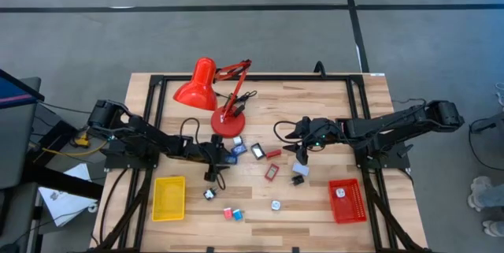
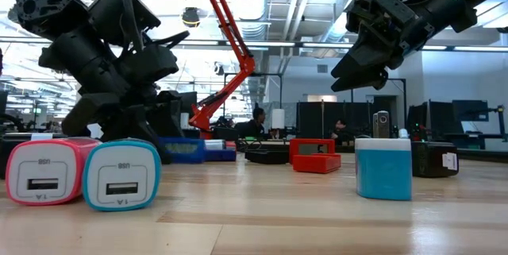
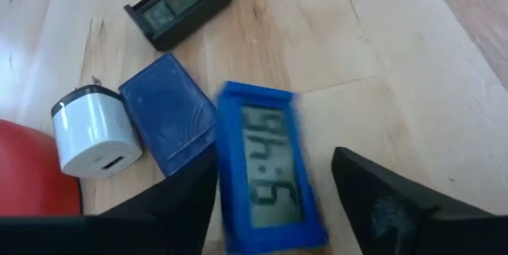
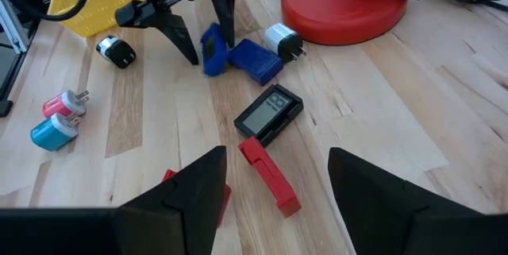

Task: Pick & Place Office items
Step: Put the blue digital timer into the yellow bin

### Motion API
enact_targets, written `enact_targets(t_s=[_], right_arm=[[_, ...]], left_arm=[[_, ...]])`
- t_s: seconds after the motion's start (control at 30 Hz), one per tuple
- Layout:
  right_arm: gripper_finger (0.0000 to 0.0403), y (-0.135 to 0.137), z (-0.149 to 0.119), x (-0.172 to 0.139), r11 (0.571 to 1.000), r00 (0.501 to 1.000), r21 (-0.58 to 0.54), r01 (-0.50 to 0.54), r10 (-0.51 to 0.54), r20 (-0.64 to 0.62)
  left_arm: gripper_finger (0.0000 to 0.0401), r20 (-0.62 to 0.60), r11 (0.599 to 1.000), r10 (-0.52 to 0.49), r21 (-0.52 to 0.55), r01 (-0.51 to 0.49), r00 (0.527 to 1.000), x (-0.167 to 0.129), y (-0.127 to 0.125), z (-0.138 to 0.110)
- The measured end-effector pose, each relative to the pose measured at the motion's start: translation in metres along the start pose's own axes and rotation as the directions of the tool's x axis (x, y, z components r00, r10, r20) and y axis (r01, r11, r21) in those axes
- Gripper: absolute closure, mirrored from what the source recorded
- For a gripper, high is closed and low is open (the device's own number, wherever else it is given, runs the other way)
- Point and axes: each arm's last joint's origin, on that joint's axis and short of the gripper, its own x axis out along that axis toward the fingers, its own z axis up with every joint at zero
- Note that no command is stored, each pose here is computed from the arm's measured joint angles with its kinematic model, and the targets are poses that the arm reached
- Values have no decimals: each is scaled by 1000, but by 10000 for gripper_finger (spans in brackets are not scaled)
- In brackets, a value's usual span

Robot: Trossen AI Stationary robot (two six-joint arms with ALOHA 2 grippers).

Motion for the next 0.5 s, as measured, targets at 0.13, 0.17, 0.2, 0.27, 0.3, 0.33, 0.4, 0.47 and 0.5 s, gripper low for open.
enact_targets(t_s=[0.13, 0.17, 0.2, 0.27, 0.3, 0.33, 0.4, 0.47, 0.5], right_arm=[[188, 0, 0, 0, 1000, 1000, 0, 0, 0, 0], [188, 0, 0, 0, 1000, 1000, 0, 0, 0, 0], [188, 0, 0, 0, 1000, 1000, 0, 0, 0, 0], [188, 0, 0, 0, 1000, 1000, 0, 0, 0, 0], [188, 0, 0, 0, 1000, 1000, 0, 0, 0, 0], [188, 0, 0, 0, 1000, 1000, 0, 0, 0, 0], [188, 0, 0, 0, 1000, 1000, 0, 0, 0, 0], [188, 0, 0, 0, 1000, 1000, 0, 0, 0, 0], [188, 0, 0, 0, 1000, 1000, 0, 0, 0, 0]], left_arm=[[134, 1, 1000, 2, -1, -2, 1000, 0, 0, 0], [132, 2, 1000, 3, -5, -3, 1000, 0, 0, 0], [131, 2, 1000, 3, -16, -3, 1000, 0, 0, 0], [131, 2, 1000, 3, -31, -3, 1000, 0, 0, 0], [131, 2, 999, 3, -36, -3, 1000, 0, 0, 0], [132, 0, 999, 3, -47, -3, 1000, 0, 0, 0], [136, -5, 998, -4, -62, 4, 1000, 0, 1, 0], [144, -13, 997, -23, -69, 22, 1000, 0, 2, -1], [150, -15, 997, -29, -72, 27, 999, 0, 2, -2]])
